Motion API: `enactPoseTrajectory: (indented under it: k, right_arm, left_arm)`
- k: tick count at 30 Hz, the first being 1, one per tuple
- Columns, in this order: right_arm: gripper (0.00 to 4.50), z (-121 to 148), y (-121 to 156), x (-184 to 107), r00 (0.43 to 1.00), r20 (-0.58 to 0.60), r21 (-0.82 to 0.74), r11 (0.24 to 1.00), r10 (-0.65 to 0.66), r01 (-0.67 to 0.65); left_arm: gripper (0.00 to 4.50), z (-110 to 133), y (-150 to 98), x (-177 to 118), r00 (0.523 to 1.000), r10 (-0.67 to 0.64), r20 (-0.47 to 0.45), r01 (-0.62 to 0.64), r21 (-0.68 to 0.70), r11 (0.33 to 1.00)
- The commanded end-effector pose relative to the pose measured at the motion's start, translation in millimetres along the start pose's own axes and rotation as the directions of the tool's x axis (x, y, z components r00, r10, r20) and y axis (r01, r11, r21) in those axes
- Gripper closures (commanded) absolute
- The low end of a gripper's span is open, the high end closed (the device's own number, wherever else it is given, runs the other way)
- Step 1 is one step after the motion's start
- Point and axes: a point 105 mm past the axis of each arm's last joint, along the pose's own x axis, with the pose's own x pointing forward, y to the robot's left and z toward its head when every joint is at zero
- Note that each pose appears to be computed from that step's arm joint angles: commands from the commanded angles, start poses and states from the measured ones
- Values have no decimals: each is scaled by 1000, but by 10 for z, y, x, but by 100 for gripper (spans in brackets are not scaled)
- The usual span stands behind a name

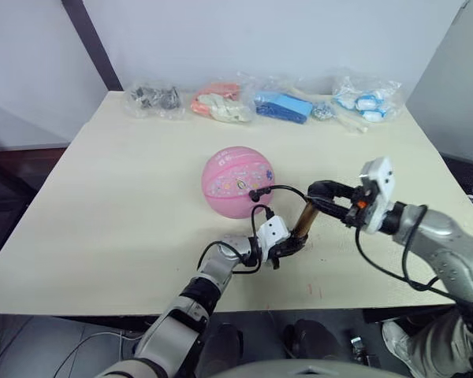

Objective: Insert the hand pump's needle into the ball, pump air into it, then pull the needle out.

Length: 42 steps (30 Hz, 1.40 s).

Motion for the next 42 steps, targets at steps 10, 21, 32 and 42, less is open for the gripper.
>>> enactPoseTrajectory:
  k: [10,21,32,42]
  right_arm:
    - [282,260,-73,-305,1000,-14,57,998,-6,7]
    - [282,1633,223,-826,974,205,-89,993,93,-76]
    - [282,-122,-233,-337,972,-218,86,990,-92,113]
    - [282,-1055,-39,-196,934,-357,189,979,-5,77]
  left_arm:
    - [339,-561,-98,-207,985,-6,-174,-11,-100,995]
    - [339,-583,-89,-208,983,-25,-184,7,-100,995]
    - [339,-560,-93,-190,983,-34,-178,17,-97,995]
    - [339,-585,-89,-229,983,-19,-181,1,-101,995]
